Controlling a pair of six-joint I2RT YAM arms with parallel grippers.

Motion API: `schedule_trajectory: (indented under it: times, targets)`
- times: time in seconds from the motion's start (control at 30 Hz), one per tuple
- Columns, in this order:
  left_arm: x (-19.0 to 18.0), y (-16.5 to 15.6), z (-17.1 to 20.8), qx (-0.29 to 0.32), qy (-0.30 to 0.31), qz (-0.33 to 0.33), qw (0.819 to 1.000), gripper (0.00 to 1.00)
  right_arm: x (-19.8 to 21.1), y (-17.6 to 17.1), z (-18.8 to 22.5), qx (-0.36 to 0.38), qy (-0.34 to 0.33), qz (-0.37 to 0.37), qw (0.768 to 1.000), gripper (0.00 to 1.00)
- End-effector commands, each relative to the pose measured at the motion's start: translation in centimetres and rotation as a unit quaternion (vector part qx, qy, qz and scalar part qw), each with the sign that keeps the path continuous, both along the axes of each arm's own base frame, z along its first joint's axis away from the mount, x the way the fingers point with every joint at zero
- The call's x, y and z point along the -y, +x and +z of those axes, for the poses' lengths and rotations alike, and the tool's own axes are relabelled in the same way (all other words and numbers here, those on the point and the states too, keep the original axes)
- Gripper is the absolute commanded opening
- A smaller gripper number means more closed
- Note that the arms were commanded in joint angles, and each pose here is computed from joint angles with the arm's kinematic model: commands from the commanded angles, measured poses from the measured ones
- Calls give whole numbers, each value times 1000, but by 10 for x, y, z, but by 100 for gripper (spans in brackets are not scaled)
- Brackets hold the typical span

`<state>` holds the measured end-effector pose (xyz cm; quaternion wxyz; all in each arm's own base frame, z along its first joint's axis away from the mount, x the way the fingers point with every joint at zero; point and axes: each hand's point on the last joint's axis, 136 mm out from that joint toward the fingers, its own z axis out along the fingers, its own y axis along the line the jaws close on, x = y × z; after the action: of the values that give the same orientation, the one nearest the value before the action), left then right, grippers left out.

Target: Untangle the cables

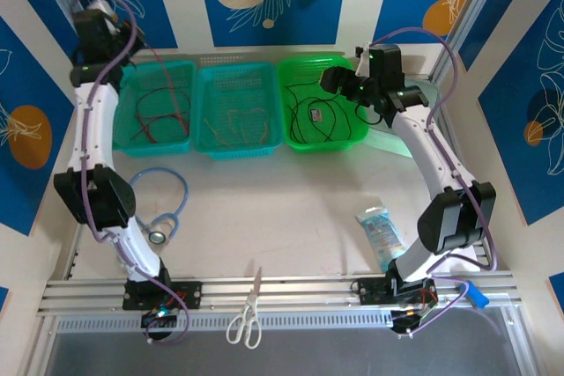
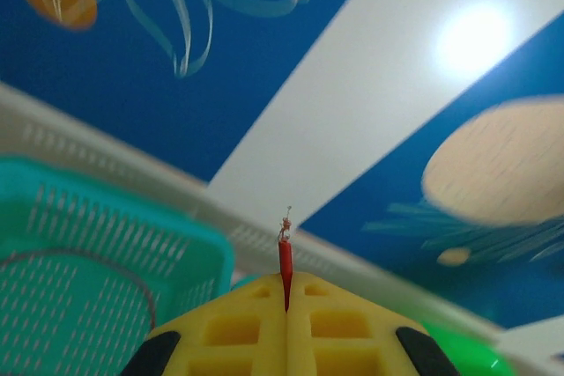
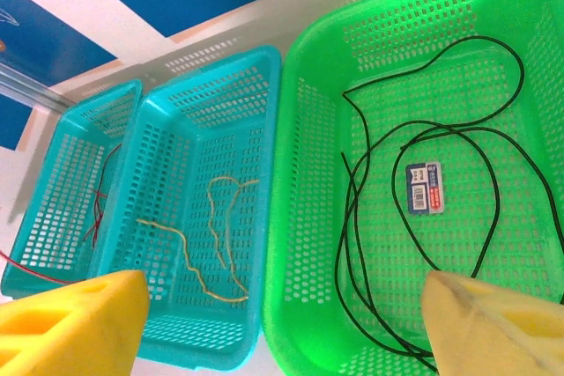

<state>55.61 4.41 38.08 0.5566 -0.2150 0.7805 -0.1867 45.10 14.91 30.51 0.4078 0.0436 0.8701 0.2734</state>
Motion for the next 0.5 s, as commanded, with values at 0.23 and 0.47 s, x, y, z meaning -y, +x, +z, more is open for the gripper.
schedule_trajectory:
  times: [0.23, 0.47]
  targets:
    - [-33, 13, -76, -90, 84, 57, 991, 0, 1, -33, 5, 7, -6, 21, 1000, 81]
    - [-48, 55, -62, -82, 82, 93, 989, 0, 1, -35, 0, -2, -10, 24, 1000, 81]
